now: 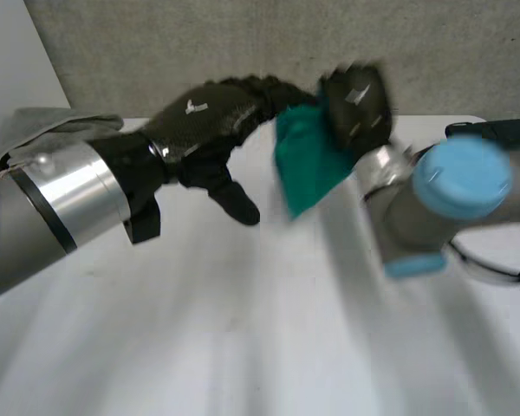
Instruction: Fold the laundry.
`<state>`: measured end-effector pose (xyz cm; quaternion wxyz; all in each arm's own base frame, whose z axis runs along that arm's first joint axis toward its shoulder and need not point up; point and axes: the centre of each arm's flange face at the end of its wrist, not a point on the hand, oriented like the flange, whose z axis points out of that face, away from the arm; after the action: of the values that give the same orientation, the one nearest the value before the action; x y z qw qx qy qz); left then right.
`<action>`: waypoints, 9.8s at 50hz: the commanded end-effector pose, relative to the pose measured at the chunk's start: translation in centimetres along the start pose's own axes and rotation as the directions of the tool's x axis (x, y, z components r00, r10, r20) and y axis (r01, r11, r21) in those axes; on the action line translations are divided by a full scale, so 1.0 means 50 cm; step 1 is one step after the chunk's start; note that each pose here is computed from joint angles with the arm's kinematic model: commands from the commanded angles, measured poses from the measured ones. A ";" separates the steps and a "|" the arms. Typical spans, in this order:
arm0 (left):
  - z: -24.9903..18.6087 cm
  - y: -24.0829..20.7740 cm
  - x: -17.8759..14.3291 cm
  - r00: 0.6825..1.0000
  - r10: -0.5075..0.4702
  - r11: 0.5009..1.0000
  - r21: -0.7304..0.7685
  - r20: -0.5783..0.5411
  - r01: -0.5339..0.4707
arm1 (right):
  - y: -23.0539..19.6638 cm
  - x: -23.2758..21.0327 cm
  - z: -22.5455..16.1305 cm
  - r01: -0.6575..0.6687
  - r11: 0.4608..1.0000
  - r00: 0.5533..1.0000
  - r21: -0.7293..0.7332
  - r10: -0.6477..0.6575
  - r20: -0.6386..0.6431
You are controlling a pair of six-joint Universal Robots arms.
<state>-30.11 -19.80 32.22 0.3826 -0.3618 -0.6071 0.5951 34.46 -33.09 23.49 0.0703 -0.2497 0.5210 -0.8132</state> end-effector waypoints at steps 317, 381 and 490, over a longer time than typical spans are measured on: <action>0.036 -0.096 -0.356 0.795 0.020 0.907 0.323 0.606 -0.269 | -0.232 0.080 -0.067 0.054 0.998 0.997 0.030 -0.055 0.057; -0.083 0.231 -0.222 0.760 -0.078 0.992 -0.024 0.645 0.122 | -0.161 0.040 -0.192 0.157 0.918 0.977 -0.365 -0.091 0.191; -0.047 -0.085 -0.123 0.908 0.127 0.978 0.105 0.400 -0.183 | 0.160 -0.012 -0.209 -0.445 0.704 0.894 -0.554 0.392 -0.219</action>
<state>-24.64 -25.09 33.40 0.2275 -0.2564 -0.6160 0.7093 28.19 -25.16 14.77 0.2215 -0.1353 0.7976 -0.5445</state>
